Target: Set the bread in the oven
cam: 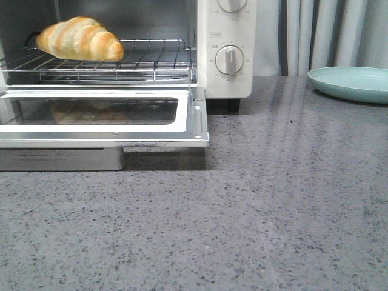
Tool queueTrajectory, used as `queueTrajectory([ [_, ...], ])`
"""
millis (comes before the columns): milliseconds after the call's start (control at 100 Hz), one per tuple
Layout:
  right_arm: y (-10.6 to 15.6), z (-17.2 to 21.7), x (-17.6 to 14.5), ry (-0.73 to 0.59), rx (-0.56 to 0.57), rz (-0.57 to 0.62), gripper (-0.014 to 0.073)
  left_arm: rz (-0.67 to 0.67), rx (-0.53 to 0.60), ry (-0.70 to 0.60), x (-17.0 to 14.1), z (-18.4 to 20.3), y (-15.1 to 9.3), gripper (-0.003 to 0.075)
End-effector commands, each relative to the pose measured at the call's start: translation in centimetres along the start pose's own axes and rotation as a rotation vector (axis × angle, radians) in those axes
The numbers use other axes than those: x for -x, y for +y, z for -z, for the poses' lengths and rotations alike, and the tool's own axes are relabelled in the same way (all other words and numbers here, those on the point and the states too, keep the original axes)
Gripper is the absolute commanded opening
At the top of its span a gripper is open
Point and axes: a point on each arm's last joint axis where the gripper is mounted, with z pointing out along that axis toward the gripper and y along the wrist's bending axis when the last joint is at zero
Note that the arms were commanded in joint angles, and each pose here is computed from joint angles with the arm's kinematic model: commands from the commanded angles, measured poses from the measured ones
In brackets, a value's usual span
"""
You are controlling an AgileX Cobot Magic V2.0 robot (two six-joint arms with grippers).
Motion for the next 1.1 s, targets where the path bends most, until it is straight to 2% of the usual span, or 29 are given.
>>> queueTrajectory([
  [0,-0.11,-0.13,-0.59,0.039,-0.02,-0.014,-0.005,0.018,0.003,-0.051,-0.29,-0.06,0.01,-0.0021],
  [110,-0.26,0.21,-1.53,0.128,-0.042,-0.017,-0.005,0.018,0.003,-0.051,-0.29,-0.06,0.01,-0.0021],
  [250,-0.34,0.77,-1.48,0.078,-0.056,-0.018,-0.005,0.018,0.003,-0.051,-0.29,-0.06,0.01,-0.0021],
  [1090,-0.34,0.74,-1.46,0.078,-0.056,0.001,-0.005,0.019,0.003,-0.051,-0.29,-0.06,0.01,-0.0021],
])
